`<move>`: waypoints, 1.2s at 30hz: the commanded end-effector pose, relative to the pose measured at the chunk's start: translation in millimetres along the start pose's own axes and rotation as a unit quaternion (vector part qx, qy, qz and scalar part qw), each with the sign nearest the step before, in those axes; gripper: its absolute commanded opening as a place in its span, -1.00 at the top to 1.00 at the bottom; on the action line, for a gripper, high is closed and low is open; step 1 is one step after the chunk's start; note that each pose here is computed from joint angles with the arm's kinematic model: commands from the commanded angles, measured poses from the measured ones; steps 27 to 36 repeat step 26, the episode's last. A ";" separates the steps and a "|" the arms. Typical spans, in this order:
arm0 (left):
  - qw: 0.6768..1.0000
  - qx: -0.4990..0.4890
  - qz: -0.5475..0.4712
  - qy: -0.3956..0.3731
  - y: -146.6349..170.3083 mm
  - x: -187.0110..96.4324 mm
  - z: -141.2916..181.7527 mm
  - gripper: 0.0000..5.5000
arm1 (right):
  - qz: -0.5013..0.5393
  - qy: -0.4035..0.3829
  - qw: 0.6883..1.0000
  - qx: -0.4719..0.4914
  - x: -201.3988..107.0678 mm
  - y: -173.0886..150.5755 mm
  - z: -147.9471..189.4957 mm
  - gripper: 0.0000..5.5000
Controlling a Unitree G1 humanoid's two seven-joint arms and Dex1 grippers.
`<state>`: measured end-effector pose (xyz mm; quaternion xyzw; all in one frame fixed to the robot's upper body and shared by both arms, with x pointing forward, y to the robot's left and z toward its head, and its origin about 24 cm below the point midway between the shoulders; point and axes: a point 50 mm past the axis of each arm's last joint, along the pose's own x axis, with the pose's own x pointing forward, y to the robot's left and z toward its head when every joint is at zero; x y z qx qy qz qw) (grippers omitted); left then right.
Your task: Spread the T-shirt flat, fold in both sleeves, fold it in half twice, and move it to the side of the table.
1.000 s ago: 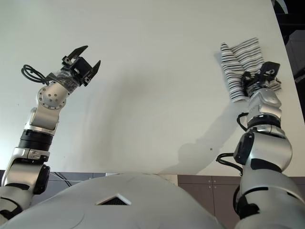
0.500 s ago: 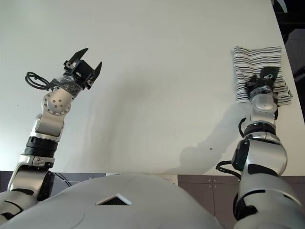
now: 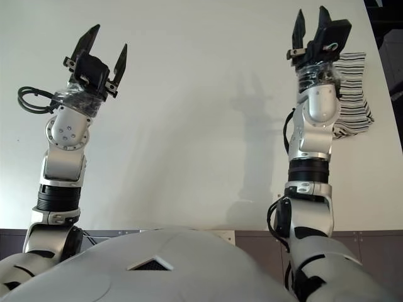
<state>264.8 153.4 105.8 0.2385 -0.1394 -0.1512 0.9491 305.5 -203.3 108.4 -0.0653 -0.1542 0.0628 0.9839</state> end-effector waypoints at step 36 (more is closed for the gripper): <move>0.961 -0.158 0.201 0.101 -35.6 -8.9 -39.8 0.03 | 0.020 0.132 0.990 0.049 -19.3 75.2 -44.4 0.30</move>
